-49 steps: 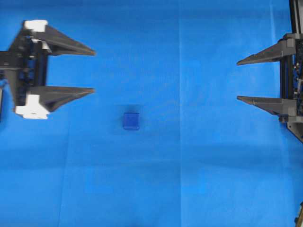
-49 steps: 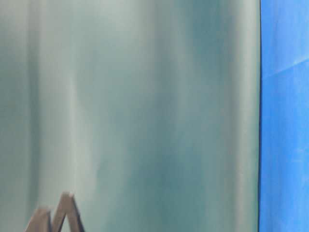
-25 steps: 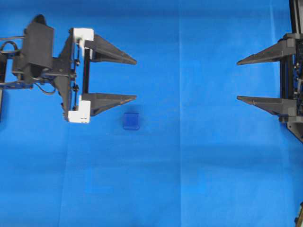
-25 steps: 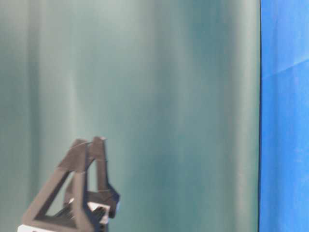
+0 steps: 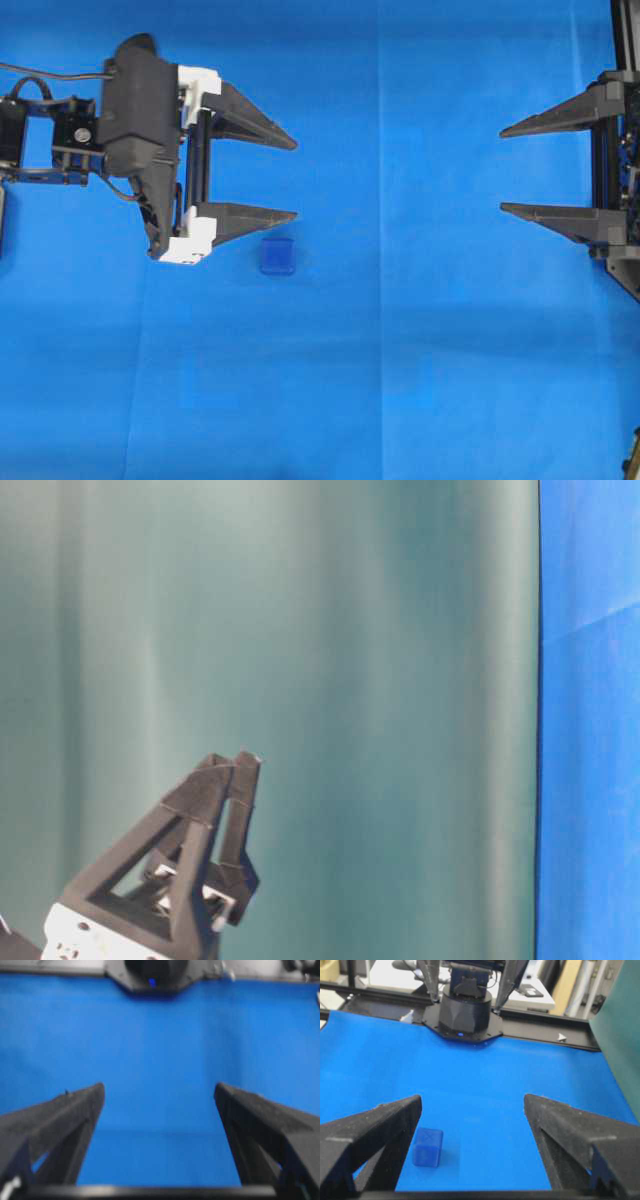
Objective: Handover the blue block to the right arm after grasping it with the left arm, then place it in the designated position.
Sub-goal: 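Lower the left gripper down over the blue cube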
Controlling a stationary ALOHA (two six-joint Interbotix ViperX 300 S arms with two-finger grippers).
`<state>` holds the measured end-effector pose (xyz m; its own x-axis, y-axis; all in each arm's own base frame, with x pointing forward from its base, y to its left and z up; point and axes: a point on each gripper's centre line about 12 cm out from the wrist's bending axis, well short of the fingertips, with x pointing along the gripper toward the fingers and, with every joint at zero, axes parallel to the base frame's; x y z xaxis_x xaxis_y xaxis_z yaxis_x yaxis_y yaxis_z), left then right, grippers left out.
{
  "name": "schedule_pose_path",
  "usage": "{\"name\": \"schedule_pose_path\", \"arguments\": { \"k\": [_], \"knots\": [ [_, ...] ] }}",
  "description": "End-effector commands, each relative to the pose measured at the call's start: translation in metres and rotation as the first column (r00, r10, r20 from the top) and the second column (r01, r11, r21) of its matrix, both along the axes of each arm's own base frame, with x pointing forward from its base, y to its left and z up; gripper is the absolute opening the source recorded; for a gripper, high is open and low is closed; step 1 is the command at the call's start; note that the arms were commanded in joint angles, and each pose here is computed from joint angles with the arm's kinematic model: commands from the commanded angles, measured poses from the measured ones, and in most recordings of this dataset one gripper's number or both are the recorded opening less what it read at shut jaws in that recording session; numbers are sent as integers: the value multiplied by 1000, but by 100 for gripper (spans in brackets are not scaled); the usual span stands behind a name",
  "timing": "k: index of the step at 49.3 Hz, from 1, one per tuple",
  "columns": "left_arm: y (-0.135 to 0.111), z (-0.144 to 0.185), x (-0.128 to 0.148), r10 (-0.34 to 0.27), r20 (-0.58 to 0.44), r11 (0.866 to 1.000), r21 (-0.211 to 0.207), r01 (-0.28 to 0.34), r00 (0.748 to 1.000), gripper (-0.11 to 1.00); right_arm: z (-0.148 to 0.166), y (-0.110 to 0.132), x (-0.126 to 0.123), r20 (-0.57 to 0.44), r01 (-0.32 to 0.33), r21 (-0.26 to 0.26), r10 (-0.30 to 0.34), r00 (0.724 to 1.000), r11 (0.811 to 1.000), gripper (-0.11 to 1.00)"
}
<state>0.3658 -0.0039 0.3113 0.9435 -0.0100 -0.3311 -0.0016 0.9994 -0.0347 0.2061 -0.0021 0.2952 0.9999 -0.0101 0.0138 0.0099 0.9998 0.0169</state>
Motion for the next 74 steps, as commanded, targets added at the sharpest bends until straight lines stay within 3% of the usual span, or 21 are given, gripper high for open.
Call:
{"name": "schedule_pose_path", "arguments": {
  "k": [1,11,21,31,37,74],
  "knots": [
    [-3,18,5,-9,-66,1000,2,10,998,93,10,0,2,25,0,3,0,1000,1000,97],
    [-9,24,15,-23,-255,1000,6,25,967,93,10,0,2,23,0,3,0,1000,1000,97],
    [-12,20,24,-25,-434,999,8,32,900,93,10,0,3,18,2,3,-2,1000,1000,97],
    [-21,23,36,-42,-540,998,9,56,841,93,8,0,3,8,0,3,0,1000,1000,97],
    [-23,23,39,-43,-574,998,11,60,817,93,8,0,3,6,2,4,-2,1000,1000,97],
    [-21,19,37,-36,-585,999,4,48,811,93,7,0,3,0,0,3,0,1000,1000,97]
  ]
}}
